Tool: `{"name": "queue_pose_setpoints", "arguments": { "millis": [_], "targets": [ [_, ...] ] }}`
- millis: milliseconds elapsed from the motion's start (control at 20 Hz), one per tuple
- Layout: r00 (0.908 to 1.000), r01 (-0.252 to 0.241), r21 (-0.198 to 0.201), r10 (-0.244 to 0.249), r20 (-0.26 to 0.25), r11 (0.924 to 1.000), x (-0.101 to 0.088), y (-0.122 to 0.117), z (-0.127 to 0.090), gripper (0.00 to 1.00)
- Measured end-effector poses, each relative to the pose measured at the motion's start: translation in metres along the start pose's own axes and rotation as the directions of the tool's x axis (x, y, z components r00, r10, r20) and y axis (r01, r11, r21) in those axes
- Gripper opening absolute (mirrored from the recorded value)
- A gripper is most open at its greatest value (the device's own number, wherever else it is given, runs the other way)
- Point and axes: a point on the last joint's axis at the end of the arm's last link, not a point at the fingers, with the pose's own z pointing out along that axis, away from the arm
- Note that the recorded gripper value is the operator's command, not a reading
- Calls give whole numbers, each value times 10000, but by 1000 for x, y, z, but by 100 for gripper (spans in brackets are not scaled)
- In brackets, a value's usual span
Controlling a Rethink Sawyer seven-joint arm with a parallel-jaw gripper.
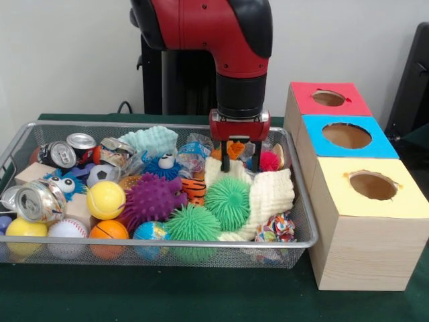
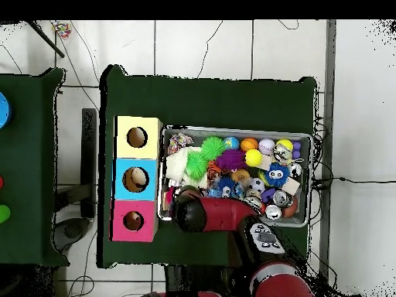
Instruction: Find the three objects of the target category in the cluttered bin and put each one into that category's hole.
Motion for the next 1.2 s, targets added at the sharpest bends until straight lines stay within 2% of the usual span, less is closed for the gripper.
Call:
{"name": "queue_pose_setpoints", "arguments": {
  "millis": [200,600,900,1200],
  "targets": [
    [9998,16,10,-16,179,10000,3,1,-3,100],
    [10000,-80,-130,81,26,9999,16,2,-15,100],
    [9993,-377,-245,376,-27,9990,15,-9,-28,100],
    [9974,-638,-229,630,-335,9977,17,-23,-31,100]
  ]
}}
